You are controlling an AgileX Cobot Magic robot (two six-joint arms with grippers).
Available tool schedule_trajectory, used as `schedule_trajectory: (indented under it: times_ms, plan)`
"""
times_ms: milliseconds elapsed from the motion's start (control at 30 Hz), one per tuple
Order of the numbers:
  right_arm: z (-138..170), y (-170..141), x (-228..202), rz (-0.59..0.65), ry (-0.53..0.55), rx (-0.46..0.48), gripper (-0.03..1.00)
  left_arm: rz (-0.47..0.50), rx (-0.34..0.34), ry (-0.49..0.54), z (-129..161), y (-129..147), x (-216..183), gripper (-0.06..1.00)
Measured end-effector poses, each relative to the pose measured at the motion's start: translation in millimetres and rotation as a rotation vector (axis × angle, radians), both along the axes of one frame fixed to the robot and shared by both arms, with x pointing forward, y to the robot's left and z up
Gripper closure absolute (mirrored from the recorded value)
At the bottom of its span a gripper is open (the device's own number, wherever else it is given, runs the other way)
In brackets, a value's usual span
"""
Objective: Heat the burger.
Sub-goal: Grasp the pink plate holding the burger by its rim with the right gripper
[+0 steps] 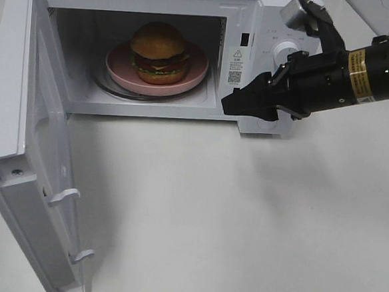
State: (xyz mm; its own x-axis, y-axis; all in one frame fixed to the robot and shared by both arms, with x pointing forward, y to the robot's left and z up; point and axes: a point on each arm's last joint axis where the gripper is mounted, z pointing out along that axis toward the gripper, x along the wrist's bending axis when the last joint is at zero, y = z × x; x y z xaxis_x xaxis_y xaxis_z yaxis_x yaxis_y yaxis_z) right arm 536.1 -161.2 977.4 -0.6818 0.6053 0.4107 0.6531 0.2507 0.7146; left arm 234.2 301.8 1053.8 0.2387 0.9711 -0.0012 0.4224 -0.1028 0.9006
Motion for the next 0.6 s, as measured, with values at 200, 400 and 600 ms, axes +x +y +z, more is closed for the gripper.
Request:
schedule_trajectory:
  times_ms: [200, 400, 600]
  plan:
    - [27.8, -2.6, -5.6, -0.012, -0.088, 0.013, 0.44, 0.000, 0.000, 0.000, 0.0, 0.0, 0.0, 0.94]
    - [34.2, -3.4, -7.8, -0.012, -0.110, 0.014, 0.44, 0.000, 0.000, 0.000, 0.0, 0.0, 0.0, 0.94]
    - [33.6, -4.6, -6.3, -0.001, -0.153, -0.017, 0.44, 0.000, 0.000, 0.000, 0.0, 0.0, 0.0, 0.94]
